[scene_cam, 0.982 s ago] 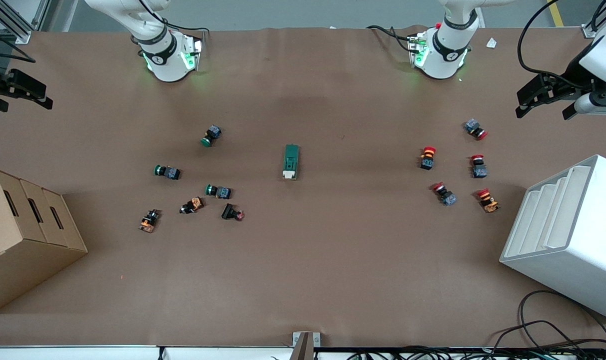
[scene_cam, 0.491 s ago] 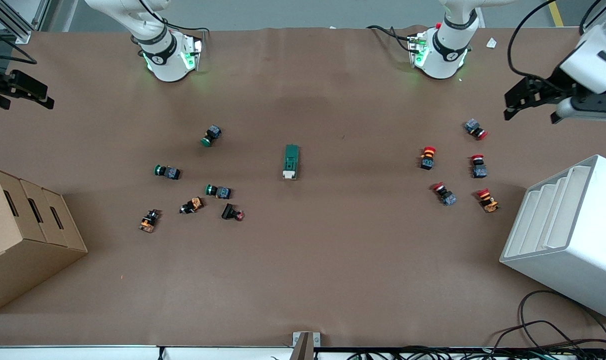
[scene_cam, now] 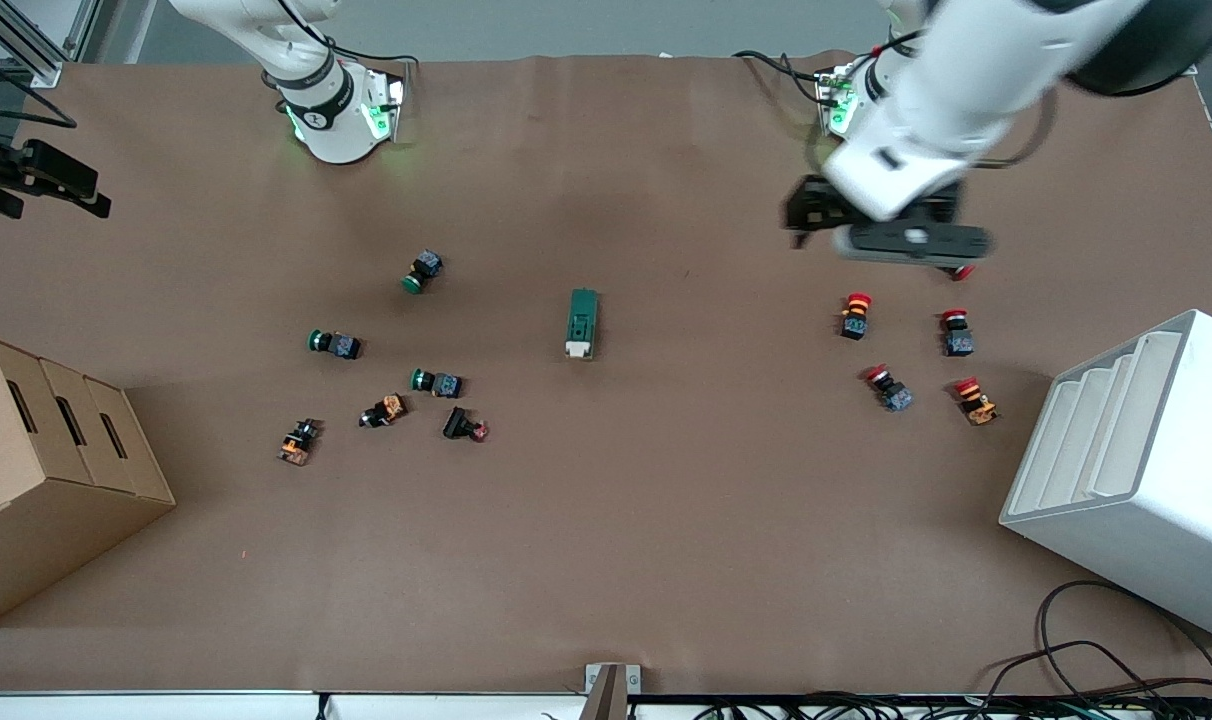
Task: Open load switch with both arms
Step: 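Reach the left gripper down to the green switch base, then hold the switch base with the left gripper while the right gripper approaches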
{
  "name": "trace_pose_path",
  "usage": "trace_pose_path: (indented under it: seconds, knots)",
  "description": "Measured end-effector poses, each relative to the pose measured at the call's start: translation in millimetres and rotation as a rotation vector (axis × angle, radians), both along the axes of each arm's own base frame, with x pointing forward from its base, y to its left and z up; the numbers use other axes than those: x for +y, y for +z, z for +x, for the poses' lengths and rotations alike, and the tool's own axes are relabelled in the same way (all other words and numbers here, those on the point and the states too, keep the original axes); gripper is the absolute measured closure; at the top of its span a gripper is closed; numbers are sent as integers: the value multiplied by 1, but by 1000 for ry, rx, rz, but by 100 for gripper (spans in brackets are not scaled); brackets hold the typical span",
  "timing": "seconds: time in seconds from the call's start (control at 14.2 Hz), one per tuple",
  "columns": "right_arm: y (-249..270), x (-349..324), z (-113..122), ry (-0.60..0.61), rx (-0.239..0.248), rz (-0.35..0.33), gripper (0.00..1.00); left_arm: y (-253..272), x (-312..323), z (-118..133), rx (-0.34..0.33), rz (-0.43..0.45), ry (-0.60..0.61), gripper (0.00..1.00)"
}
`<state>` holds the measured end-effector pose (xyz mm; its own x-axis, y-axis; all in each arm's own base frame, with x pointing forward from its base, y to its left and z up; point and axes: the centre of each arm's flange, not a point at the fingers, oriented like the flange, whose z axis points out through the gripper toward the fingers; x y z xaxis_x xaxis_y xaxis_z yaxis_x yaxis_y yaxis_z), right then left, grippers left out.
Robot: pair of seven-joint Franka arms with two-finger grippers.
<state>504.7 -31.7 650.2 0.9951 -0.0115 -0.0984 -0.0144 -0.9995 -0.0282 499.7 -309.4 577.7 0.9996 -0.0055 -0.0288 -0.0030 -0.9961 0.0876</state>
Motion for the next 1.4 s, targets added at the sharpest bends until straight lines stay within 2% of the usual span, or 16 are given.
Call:
trace_pose_path:
  seconds: [0.21,0.35,0.49,0.7,0.77,0.98,1.19,1.4]
  knots:
    - [2,2,0,3,-6,-1,0,-42,-71,-16,-3,21,104,0]
    - [-6,1,5,2,11,-1,0,-68,-118,-35,-16,31,175,0]
    - [-37,0,23,0,61,-2,0,-94,-162,-58,-51,45,230,0]
    - [-111,-2,65,-2,167,-8,0,-138,-214,-89,-129,70,308,0]
    - [-131,-2,79,-3,183,-10,0,-157,-229,-100,-162,85,329,0]
    - [-158,10,102,-23,173,-20,0,-214,-267,-132,-252,111,373,0]
    - [-164,55,106,-167,175,-42,0,-271,-292,-162,-360,124,393,0]
    - [-187,129,109,-320,174,-92,0,-322,-308,-189,-481,113,414,0]
